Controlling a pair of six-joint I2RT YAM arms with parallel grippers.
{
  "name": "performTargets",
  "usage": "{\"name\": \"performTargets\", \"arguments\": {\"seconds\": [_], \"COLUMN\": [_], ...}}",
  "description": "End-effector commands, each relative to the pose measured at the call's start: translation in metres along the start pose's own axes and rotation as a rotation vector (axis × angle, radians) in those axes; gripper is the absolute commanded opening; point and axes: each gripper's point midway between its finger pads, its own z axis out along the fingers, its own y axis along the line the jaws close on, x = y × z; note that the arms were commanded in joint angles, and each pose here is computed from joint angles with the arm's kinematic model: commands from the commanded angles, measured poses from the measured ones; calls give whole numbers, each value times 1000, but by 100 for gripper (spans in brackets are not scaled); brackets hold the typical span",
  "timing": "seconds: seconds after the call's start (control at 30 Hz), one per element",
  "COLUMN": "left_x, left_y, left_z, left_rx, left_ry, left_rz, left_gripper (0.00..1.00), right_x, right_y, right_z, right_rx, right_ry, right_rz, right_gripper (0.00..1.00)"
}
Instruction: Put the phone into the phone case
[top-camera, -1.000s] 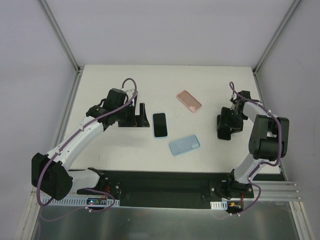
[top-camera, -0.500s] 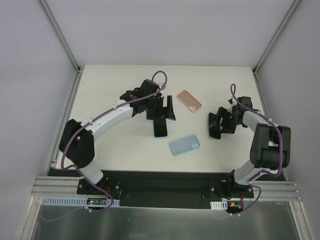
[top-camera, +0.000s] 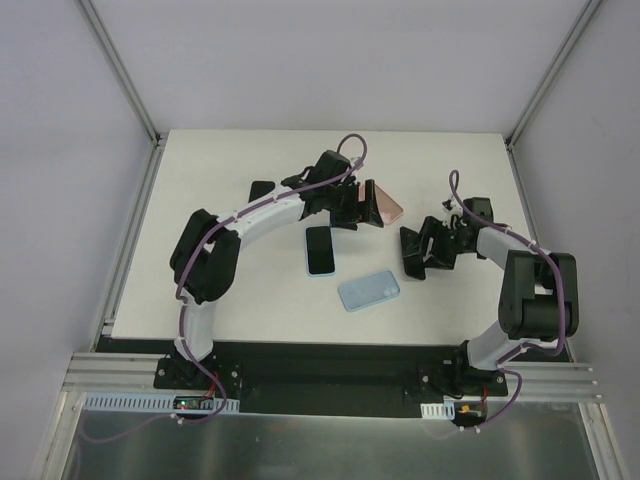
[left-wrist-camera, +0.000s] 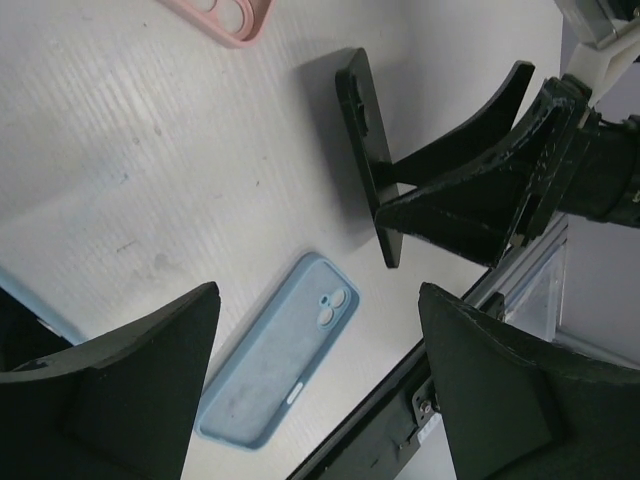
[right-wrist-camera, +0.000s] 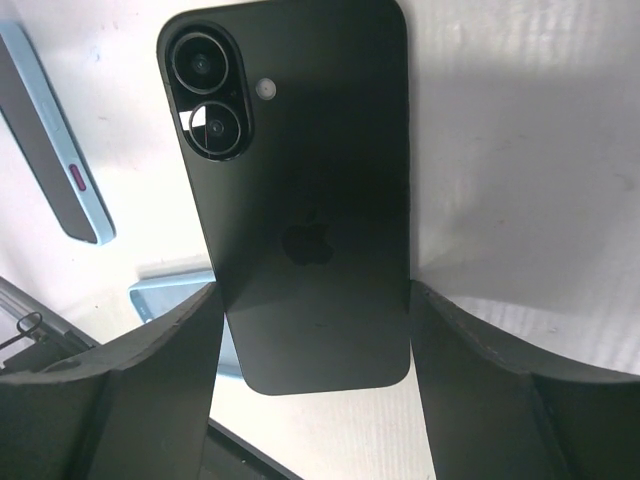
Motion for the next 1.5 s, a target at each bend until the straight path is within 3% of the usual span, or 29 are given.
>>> {"name": "performTargets", "arguments": {"seconds": [0.0,0.33,0.9,1.03,1.2,1.47], "left_x": [-16,-9,8,11,17,23], "left_y": [-26,-31,-20,-20,-17,-22], "left_z": [13,38,70,70,69,60], "left_rx": [110,194,238,242,246,270], "left_ry": [-26,12,98,105,121,140], "left_rz": [1,41,-96,-93,-93,-85], "left_gripper": [79,84,63,56,28,5], "right_x": [5,9,14,17,22,24], "right_y": [26,38,62,68,70,67], "right_z": [-5,-2,-4,-1,1,-3], "right_rx": [-95,-118,-137,-140,-121,-71], "right_ry": [8,24,33,45,60,66], "right_rz": [-20,-28,-104,-124,-150,-200], "right_gripper": [49,49,48,49,49,51]}}
